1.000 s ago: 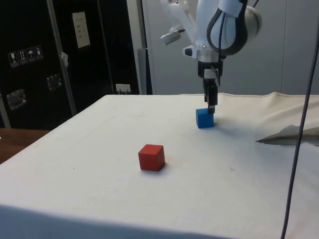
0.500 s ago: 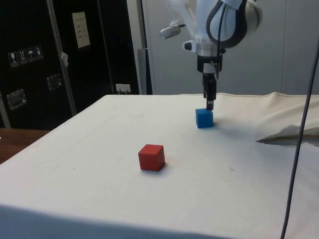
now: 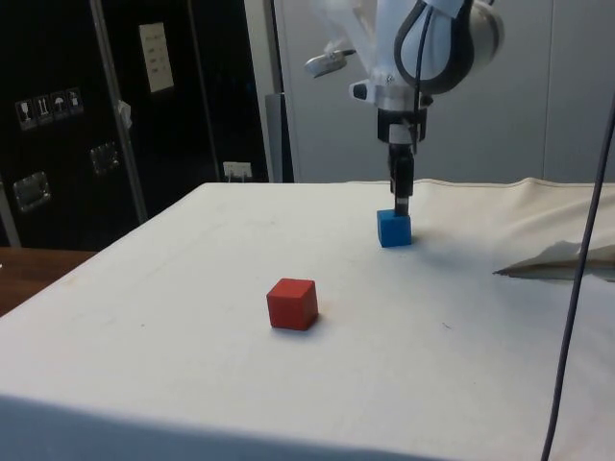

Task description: Stack the two cubes.

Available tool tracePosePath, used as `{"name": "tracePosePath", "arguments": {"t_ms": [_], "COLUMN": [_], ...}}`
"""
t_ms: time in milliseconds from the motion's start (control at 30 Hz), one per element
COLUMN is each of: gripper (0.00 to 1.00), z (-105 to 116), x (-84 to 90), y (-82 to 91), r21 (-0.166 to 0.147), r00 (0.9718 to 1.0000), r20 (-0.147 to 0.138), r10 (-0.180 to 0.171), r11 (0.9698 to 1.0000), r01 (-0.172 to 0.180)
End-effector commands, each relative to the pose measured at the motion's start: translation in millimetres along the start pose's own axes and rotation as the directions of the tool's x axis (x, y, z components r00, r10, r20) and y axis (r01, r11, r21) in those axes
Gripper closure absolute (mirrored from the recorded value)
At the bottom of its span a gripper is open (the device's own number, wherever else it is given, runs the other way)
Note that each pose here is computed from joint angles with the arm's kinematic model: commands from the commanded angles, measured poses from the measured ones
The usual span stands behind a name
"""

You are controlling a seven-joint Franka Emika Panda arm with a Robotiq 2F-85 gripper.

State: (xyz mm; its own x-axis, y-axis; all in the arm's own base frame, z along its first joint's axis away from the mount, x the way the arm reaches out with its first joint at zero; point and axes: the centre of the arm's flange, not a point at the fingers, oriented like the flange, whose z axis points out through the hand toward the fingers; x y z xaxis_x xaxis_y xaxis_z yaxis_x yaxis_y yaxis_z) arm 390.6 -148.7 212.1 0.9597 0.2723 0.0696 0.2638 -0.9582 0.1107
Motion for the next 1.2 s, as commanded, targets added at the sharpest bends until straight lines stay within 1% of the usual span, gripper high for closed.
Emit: {"name": "tracePosePath", "arguments": {"t_ms": [0, 100, 267, 300, 333, 433, 467, 567, 600, 633, 867, 900, 933, 1133, 1167], "gripper": [0.0, 0.0, 0.0, 0.0, 0.0, 0.0, 0.0, 0.0, 0.0, 0.0, 0.0, 0.0, 0.0, 0.0, 0.0], "z": [-3, -3, 2, 4, 3, 7, 10, 12, 14, 12, 14, 16, 15, 19, 23], "x": [0.9, 3.2, 2.2, 1.7, 1.9, 1.6, 2.0, 3.9, 2.3, 4.4, 8.6, 7.3, 8.4, 8.9, 6.9], "y": [-6.4, -8.5, -10.4, -5.6, -10.9, -10.7, -10.1, -7.2, -4.6, -6.3, -4.6, -1.1, -4.9, -7.4, -2.7], "r21": [0.016, 0.019, 0.024, 0.011, 0.025, 0.024, 0.023, 0.019, 0.011, 0.017, 0.015, 0.005, 0.017, 0.027, 0.011], "r00": [1.0, 0.9999, 1.0, 1.0, 1.0, 0.9999, 0.9998, 0.9997, 0.9995, 0.9997, 0.9996, 0.9995, 0.9996, 0.9994, 0.9988], "r20": [-0.007, -0.009, 0.0, 0.007, 0.002, 0.011, 0.017, 0.022, 0.031, 0.023, 0.027, 0.031, 0.028, 0.032, 0.048], "r10": [0.003, 0.005, 0.007, 0.005, 0.007, 0.008, 0.006, 0.006, 0.006, 0.006, 0.006, 0.004, 0.007, 0.01, 0.01], "r11": [0.9999, 0.9998, 0.9997, 0.9999, 0.9997, 0.9997, 0.9997, 0.9998, 0.9999, 0.9998, 0.9999, 1.0, 0.9998, 0.9996, 0.9999], "r01": [-0.003, -0.004, -0.007, -0.005, -0.007, -0.008, -0.006, -0.006, -0.006, -0.006, -0.006, -0.004, -0.007, -0.011, -0.01]}}
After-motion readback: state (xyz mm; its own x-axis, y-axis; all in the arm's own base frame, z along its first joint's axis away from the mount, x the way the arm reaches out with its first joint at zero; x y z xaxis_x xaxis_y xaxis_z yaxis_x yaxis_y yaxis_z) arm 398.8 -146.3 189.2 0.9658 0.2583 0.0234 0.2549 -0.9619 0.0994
